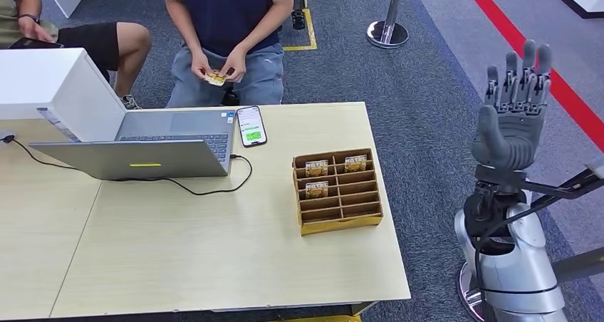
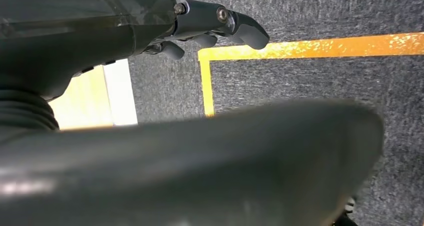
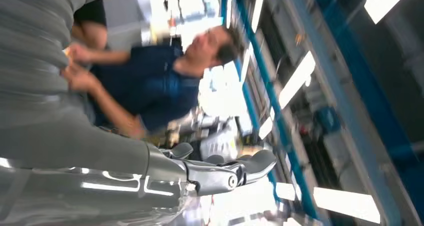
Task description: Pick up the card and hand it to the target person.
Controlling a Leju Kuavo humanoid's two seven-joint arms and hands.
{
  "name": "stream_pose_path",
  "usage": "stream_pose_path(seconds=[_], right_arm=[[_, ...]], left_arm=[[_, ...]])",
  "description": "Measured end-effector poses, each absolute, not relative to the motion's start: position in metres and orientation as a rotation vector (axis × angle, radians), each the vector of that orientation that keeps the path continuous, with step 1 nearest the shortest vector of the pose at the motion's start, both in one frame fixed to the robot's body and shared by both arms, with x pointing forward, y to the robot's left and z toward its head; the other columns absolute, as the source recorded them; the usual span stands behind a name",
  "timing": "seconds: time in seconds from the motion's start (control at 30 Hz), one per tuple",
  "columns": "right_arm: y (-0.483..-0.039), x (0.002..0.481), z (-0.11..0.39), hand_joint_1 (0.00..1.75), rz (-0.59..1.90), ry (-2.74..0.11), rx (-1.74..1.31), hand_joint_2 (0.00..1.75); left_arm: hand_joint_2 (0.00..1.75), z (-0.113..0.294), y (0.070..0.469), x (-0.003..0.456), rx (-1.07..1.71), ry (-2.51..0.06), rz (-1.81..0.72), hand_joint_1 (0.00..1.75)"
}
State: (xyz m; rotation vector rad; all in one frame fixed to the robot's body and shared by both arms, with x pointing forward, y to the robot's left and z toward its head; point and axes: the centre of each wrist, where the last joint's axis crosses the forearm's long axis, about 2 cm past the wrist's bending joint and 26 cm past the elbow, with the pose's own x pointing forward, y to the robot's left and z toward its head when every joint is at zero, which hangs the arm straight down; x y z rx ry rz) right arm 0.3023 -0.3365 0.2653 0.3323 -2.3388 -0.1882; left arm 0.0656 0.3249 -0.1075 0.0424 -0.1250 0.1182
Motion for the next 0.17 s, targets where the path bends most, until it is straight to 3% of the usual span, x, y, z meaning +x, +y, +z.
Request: stream_pose_path(seconds=[0.17], right_arm=[[-0.374, 0.292, 0.250, 0.00, -0.265, -2.313, 0.147, 1.75]], left_arm=[[0.00, -0.108, 0.325, 0.065, 0.043, -0.119, 0.119, 0.00]])
